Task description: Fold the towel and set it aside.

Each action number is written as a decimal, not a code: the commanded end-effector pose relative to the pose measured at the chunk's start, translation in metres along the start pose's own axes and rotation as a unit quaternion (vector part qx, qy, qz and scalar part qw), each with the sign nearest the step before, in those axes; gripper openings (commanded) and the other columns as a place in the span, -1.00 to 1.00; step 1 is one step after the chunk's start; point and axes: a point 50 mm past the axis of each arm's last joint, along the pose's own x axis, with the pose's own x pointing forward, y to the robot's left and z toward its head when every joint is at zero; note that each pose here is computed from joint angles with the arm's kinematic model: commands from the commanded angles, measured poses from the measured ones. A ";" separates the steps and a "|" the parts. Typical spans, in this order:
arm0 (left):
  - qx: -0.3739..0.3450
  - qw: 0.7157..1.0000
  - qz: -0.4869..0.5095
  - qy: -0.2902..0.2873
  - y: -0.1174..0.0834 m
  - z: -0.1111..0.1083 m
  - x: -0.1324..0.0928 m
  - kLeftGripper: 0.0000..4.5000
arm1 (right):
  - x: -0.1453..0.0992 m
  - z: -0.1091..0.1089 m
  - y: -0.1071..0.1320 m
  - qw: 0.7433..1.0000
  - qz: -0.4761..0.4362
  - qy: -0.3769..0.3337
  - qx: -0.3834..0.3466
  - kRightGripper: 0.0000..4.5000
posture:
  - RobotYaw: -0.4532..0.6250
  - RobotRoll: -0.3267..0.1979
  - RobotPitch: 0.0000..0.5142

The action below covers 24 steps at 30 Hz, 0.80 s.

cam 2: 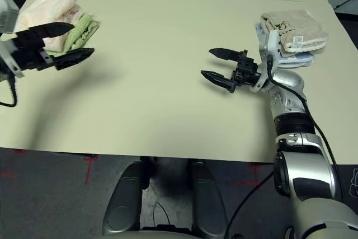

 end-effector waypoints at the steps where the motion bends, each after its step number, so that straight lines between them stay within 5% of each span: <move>1: 0.004 1.000 -0.023 -0.006 -0.005 -0.019 0.022 0.98 | 0.008 -0.003 -0.001 0.999 -0.034 -0.010 -0.001 1.00 | -0.05 0.25 -0.03; 6: -0.045 0.991 0.122 0.038 0.016 -0.046 0.037 0.98 | 0.010 -0.004 -0.012 0.992 -0.128 0.006 -0.015 1.00 | -0.06 0.25 -0.04; 10: -0.110 0.951 0.287 0.009 0.037 -0.050 0.035 0.98 | 0.006 -0.006 -0.024 0.969 -0.246 0.013 -0.023 1.00 | -0.06 0.25 -0.06; 14: -0.128 0.925 0.358 0.011 0.032 -0.064 0.035 0.98 | 0.004 -0.011 -0.032 0.933 -0.360 0.006 -0.012 1.00 | -0.06 0.25 -0.06; 24: -0.155 0.895 0.416 -0.052 0.019 -0.087 0.042 0.98 | 0.005 -0.019 -0.037 0.887 -0.461 -0.025 -0.003 1.00 | -0.06 0.25 -0.09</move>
